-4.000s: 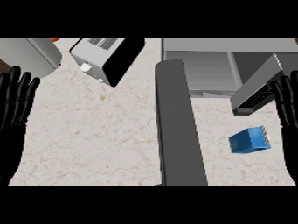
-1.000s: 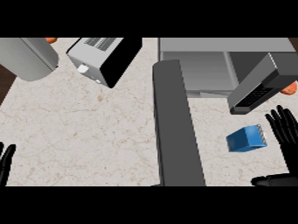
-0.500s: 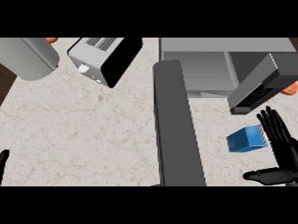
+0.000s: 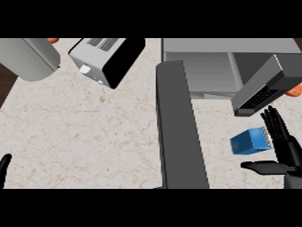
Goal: Pick up the milk, place it into the microwave and close the microwave
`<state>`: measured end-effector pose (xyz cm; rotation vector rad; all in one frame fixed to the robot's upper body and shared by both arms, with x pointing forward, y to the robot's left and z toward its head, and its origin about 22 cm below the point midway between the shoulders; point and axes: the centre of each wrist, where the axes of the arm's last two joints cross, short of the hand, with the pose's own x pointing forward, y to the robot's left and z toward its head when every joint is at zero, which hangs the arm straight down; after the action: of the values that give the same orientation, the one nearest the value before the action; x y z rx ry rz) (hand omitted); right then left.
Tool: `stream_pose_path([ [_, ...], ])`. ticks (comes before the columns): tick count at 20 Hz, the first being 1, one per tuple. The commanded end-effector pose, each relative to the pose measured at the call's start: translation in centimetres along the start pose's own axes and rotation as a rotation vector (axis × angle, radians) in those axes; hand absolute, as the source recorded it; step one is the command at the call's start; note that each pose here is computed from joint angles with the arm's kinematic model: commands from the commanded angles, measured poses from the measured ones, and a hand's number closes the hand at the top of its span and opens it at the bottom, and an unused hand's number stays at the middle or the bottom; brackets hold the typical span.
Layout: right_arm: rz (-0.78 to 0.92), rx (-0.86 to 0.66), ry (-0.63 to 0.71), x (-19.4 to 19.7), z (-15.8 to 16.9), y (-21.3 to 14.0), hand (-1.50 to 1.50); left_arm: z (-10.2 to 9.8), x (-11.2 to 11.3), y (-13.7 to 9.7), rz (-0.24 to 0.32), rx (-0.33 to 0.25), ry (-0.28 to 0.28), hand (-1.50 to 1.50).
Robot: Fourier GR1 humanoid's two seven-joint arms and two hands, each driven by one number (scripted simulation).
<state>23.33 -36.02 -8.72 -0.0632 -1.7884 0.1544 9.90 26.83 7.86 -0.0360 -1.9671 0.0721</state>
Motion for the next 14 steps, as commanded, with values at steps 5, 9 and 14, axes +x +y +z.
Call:
stream_pose_path([
  [5, 0.048, -0.056, 0.041, -1.9, -1.4, -3.6, -1.50, -0.6, -0.2, 0.6, -0.026, -0.007, -0.008, -1.50],
  [9, -0.139, 0.111, 0.061, -2.8, 1.5, -3.7, -1.50, -0.7, -0.2, -0.4, 0.008, 0.001, 0.005, -1.50],
  [14, -0.319, 0.324, 0.032, -3.4, 0.3, -0.1, -1.50, -0.8, -0.5, -0.1, 0.018, -0.002, 0.002, -1.50],
])
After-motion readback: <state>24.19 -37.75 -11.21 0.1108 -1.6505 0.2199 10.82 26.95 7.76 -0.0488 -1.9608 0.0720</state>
